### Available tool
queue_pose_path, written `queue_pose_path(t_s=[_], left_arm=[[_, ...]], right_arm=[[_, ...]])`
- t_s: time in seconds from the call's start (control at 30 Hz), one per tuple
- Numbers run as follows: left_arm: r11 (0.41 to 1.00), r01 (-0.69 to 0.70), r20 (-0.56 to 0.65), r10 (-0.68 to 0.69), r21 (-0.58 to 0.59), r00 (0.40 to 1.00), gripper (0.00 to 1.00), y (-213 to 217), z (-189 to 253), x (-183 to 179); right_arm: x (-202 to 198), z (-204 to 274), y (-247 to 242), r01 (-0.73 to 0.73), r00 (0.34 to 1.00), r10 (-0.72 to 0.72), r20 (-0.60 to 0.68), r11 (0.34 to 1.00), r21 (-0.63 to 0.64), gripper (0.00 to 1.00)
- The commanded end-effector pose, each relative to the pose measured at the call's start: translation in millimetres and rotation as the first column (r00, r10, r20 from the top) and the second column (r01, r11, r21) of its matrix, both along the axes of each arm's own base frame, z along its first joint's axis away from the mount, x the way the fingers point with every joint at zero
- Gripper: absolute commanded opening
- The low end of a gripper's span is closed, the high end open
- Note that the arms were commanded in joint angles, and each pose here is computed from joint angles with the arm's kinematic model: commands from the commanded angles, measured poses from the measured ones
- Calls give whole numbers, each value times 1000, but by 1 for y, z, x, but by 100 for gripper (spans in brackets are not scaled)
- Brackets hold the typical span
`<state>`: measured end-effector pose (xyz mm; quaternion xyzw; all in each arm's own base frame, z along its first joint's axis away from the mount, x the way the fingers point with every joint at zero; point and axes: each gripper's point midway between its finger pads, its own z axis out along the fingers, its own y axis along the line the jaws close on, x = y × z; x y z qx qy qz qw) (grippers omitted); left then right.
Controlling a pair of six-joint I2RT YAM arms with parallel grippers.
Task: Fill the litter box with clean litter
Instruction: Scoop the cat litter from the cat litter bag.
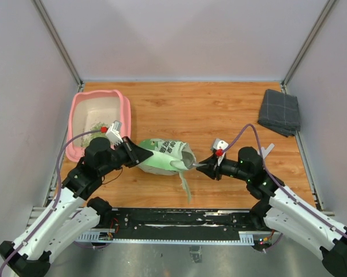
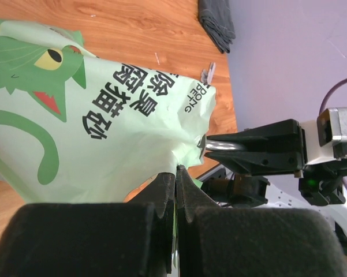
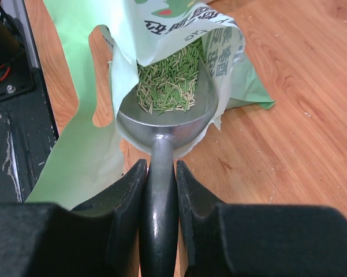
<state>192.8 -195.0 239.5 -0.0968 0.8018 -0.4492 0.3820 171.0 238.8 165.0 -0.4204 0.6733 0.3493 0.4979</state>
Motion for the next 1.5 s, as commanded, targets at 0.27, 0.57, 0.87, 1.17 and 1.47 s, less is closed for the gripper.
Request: queue_pose_path(t_s=[0.27,0.57,0.87,1.17,1.47], left_arm=[[995,-55,142,66,-79,988,0,7,52,8],[992,-71,147,86,-102,985,0,10,58,8],[990,-101,149,115,-99,982,0,13,56,13],[980,-164,213,184,-112,960,0,22,81,24],[984,-144,215,163,-101,963,0,17,84,26]], right_arm=[[-6,19,-23,85,995,-87,48,995,46,1],[-8,43,-34,115,974,-145,174,979,167,1],[-14,54,-45,135,963,-178,203,969,208,1],[-18,58,-48,134,959,-183,218,966,222,1],[-21,69,-56,149,944,-216,251,954,261,1]])
